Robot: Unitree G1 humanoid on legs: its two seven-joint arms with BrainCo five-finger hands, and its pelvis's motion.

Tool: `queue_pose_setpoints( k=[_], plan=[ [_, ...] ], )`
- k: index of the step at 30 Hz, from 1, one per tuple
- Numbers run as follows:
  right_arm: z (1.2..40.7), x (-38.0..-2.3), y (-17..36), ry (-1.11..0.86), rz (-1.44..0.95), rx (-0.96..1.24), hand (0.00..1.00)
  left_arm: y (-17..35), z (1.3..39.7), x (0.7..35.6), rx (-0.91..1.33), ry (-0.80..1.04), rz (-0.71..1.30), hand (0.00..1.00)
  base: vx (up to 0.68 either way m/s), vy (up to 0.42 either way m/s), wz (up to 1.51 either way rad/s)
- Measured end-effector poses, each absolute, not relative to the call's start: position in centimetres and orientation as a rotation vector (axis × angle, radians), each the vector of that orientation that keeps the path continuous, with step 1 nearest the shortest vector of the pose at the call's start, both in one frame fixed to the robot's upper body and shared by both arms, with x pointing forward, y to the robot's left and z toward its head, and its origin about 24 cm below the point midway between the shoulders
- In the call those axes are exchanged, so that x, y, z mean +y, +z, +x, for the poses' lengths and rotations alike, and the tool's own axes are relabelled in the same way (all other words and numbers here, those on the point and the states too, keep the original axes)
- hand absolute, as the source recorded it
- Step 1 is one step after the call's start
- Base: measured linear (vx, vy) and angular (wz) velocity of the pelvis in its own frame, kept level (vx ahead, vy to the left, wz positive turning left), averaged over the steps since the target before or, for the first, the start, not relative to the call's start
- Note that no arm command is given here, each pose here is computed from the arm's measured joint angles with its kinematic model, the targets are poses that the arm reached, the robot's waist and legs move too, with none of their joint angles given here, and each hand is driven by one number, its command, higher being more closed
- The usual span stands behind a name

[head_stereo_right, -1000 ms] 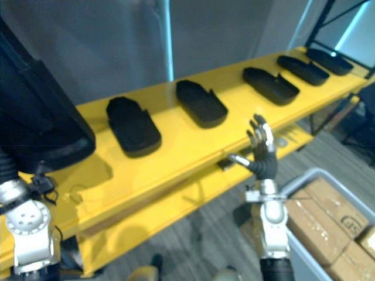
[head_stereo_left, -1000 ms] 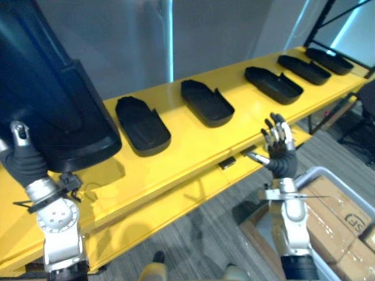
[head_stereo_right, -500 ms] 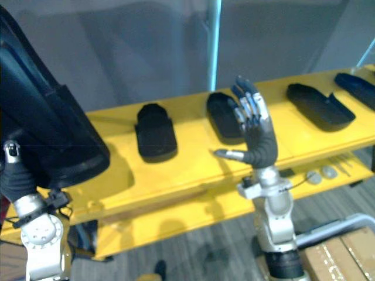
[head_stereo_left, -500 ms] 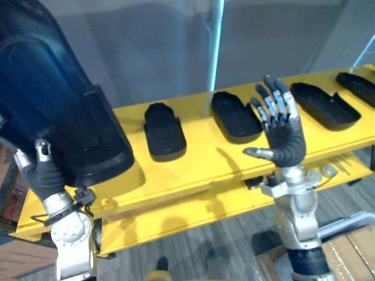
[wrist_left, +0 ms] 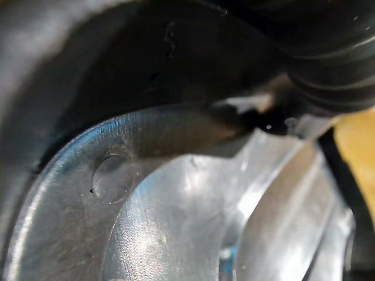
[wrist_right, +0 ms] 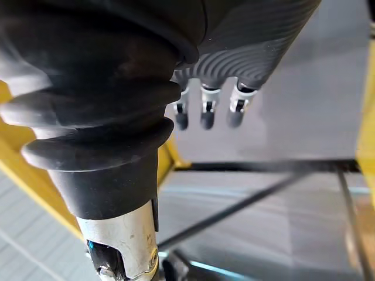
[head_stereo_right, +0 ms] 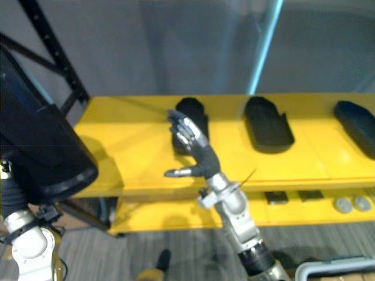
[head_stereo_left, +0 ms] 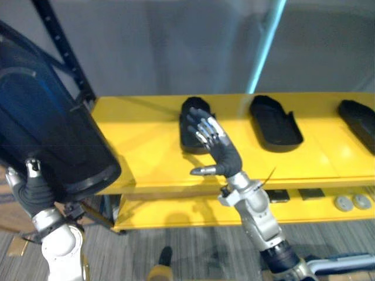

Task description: Walk over and take plastic housings, then place them on the shelf

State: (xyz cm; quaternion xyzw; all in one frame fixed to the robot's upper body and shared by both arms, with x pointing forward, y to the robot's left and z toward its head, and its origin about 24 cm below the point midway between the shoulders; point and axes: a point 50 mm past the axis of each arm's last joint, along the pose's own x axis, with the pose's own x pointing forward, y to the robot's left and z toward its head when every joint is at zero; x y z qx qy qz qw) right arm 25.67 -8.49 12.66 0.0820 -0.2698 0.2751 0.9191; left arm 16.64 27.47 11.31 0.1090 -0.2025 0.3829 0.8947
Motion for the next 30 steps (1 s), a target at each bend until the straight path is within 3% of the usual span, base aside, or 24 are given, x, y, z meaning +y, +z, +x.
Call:
queue_pose_setpoints(
  k=[6, 15, 21, 30],
  plan=[
    [26.0, -11.2, 12.5, 0.460, 0.121, -0.562, 0.00, 11.7, 16.5, 26.9, -0.488, 0.756, 0.223, 1.00, -0.05, 0.075, 0.45],
    [26.0, -10.6, 12.6, 0.321, 0.226, -0.603, 0.00, 14.3, 20.0, 23.9, -0.608, 0.481, 0.245, 1.00, 0.01, 0.175, -0.07],
    [25.2, -9.7, 13.6, 0.317, 0.244, -0.661, 0.00, 14.2, 21.6, 24.1, -0.546, 0.398, 0.314, 1.00, -0.06, 0.004, 0.08],
    [23.7, -16.7, 12.7, 0.100, 0.139, -0.650, 0.00, 11.7, 23.2, 23.6, -0.367, 0.298, 0.379, 1.00, 0.05, -0.025, -0.01]
  ],
)
